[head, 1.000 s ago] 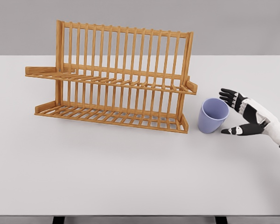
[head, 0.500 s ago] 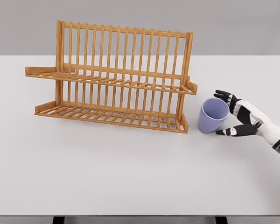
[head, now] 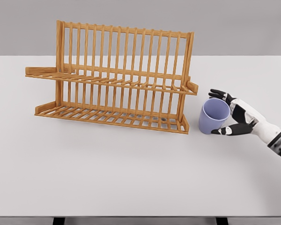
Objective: Right arm put cup on second shelf
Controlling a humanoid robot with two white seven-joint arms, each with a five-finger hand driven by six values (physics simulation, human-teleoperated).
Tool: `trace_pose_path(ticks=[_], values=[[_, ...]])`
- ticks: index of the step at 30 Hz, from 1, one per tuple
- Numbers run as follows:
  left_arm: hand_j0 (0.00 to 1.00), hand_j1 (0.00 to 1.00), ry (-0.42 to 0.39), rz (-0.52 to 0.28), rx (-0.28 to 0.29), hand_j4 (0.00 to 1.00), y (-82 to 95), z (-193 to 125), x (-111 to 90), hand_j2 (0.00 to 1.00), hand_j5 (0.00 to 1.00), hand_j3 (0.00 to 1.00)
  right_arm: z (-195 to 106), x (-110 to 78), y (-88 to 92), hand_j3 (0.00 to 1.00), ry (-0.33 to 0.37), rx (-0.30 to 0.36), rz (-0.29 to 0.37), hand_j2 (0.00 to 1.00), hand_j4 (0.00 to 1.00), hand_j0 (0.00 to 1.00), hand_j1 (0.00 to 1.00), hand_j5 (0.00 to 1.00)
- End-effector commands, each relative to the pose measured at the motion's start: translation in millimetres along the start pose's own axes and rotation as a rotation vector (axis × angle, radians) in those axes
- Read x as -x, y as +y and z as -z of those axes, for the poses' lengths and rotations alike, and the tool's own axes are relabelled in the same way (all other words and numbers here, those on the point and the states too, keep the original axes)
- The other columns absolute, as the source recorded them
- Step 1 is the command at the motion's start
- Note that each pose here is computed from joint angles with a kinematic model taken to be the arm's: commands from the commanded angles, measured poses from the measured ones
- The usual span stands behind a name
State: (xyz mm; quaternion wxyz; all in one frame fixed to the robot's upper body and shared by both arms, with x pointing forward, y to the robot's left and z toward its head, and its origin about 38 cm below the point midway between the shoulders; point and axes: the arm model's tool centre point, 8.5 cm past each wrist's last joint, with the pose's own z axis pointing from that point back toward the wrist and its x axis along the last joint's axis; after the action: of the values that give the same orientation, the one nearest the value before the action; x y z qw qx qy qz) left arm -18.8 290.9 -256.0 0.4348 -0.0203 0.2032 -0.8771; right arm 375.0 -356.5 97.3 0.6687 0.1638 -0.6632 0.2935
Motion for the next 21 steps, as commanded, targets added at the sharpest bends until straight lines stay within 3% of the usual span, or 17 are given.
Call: trace_pose_path(ticks=[1, 6, 9, 11, 15, 21], values=[[1.0, 1.0, 0.0, 0.0, 0.001, 1.0, -0.1, 0.0, 0.0, 1.0, 1.0, 1.0, 0.8, -0.4, 0.6, 1.0, -0.002, -0.003, 0.004, 1.0, 1.0, 1.0, 1.0, 1.0], [1.0, 1.0, 0.0, 0.0, 0.001, 1.0, -0.1, 0.0, 0.0, 1.0, 1.0, 1.0, -0.6, 0.5, -0.4, 0.97, 0.006, -0.002, -0.002, 0.97, 0.97, 0.97, 0.97, 0.97], [1.0, 1.0, 0.0, 0.0, 0.001, 1.0, -0.1, 0.0, 0.0, 1.0, 1.0, 1.0, -0.3, 1.0, -0.2, 0.77, 0.005, 0.0, 0.001, 0.77, 0.77, 0.77, 0.77, 0.77], [1.0, 1.0, 0.0, 0.0, 0.001, 1.0, -0.1, 0.0, 0.0, 1.0, 1.0, 1.0, -0.5, 0.8, -0.6, 0.71, 0.005, 0.002, 0.002, 0.71, 0.71, 0.71, 0.71, 0.71], [1.0, 1.0, 0.0, 0.0, 0.001, 1.0, -0.1, 0.0, 0.0, 1.0, 1.0, 1.0, -1.0, 0.3, -1.4, 0.65, 0.004, 0.003, -0.001, 0.65, 0.65, 0.65, 0.65, 0.65], [1.0, 1.0, 0.0, 0.0, 0.001, 1.0, -0.1, 0.0, 0.0, 1.0, 1.0, 1.0, -1.0, -0.4, -1.7, 0.65, 0.002, 0.004, -0.002, 0.65, 0.65, 0.65, 0.65, 0.65]])
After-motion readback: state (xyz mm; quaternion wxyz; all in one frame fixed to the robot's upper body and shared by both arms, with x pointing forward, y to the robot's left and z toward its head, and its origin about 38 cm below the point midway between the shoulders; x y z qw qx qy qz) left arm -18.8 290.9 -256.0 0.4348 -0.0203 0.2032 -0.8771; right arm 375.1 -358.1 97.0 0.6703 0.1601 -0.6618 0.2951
